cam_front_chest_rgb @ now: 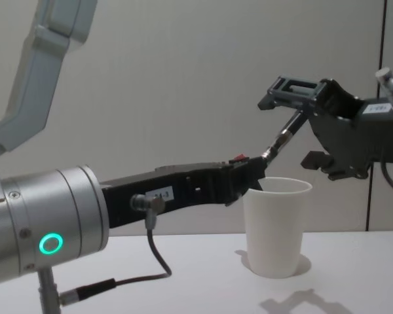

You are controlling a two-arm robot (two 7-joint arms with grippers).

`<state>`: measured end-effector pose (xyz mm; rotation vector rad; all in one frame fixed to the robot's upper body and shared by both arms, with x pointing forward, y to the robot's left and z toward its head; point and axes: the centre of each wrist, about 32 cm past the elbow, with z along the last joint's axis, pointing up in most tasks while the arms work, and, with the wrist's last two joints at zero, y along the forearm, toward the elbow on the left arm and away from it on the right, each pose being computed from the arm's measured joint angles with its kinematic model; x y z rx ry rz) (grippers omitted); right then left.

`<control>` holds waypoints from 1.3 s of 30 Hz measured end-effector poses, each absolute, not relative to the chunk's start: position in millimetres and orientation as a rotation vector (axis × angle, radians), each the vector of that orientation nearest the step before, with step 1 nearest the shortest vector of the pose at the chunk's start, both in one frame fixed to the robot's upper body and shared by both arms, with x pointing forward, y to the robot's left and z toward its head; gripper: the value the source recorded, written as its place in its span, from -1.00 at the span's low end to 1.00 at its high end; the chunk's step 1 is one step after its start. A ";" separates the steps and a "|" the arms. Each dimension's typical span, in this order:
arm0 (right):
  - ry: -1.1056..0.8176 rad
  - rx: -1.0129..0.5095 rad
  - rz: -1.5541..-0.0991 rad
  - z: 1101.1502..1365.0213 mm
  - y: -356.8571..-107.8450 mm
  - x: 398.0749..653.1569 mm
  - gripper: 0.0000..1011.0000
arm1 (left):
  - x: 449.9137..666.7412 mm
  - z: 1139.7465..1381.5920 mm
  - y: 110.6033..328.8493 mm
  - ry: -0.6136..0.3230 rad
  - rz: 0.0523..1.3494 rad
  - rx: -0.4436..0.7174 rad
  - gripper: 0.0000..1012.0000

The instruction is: Place the pen into the pen holder.

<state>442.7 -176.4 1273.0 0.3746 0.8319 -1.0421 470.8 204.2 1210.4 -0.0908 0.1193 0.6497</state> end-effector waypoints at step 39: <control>0.831 0.374 -1.059 1275.9 -179.0 440.6 -0.32 | 470.8 1210.4 204.2 0.119 0.650 -0.091 -0.77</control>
